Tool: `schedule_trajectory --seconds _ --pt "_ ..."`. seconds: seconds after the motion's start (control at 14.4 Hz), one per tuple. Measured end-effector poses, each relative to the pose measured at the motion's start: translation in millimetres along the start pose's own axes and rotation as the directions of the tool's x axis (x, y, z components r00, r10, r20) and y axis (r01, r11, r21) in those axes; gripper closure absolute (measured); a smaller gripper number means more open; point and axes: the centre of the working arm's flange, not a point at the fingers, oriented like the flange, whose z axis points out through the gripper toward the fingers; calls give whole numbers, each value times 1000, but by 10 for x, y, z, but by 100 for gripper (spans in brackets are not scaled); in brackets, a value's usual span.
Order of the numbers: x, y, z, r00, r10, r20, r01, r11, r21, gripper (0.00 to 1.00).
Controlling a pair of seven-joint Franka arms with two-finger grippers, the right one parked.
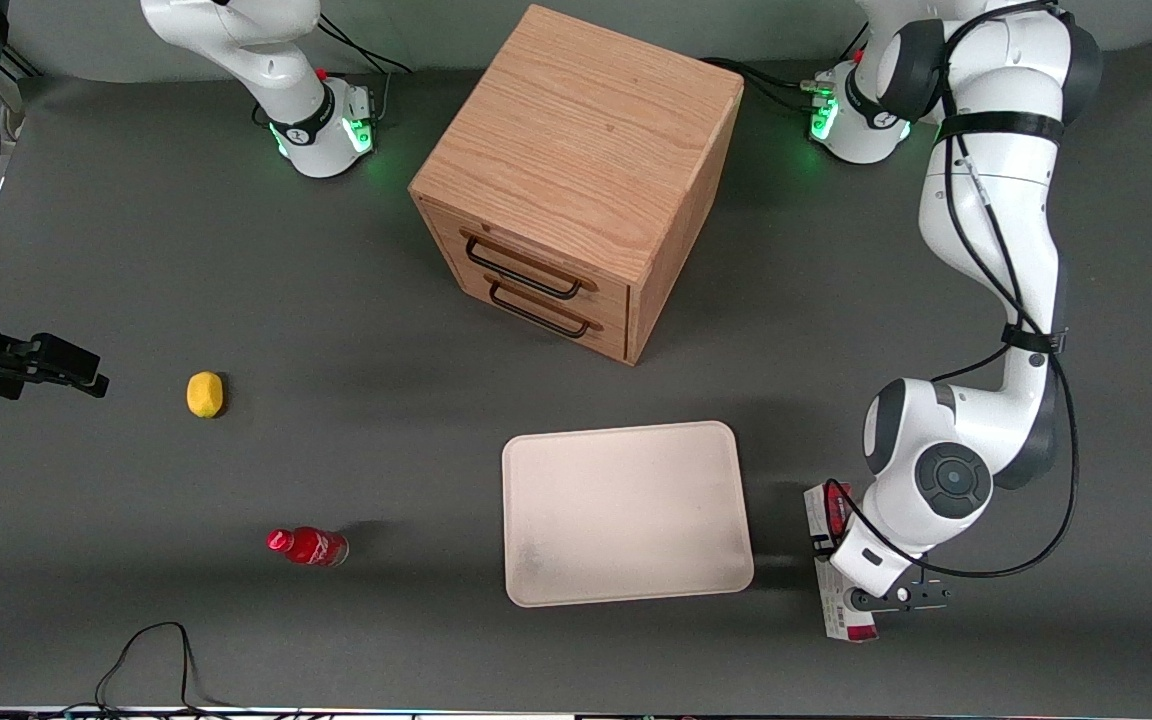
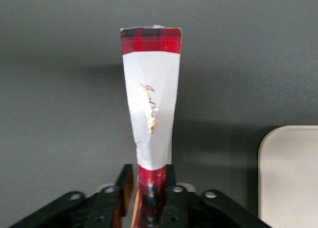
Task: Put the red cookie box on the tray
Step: 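Close the left gripper on the cookie box and lift it, then carry the held cookie box over the white tray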
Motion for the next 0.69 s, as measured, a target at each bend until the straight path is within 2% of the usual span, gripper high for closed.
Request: schedule_trajectory --seconds 0.14,0.35,0.49,0.69 --pt "-3 3 3 1000 -12 1 12 1000 1 97" --pt "2 -2 -87 1000 -14 16 14 1000 6 97" --pt "20 -12 -359 998 -17 54 15 1000 21 97" --pt "59 15 -1110 995 -13 99 10 999 33 97"
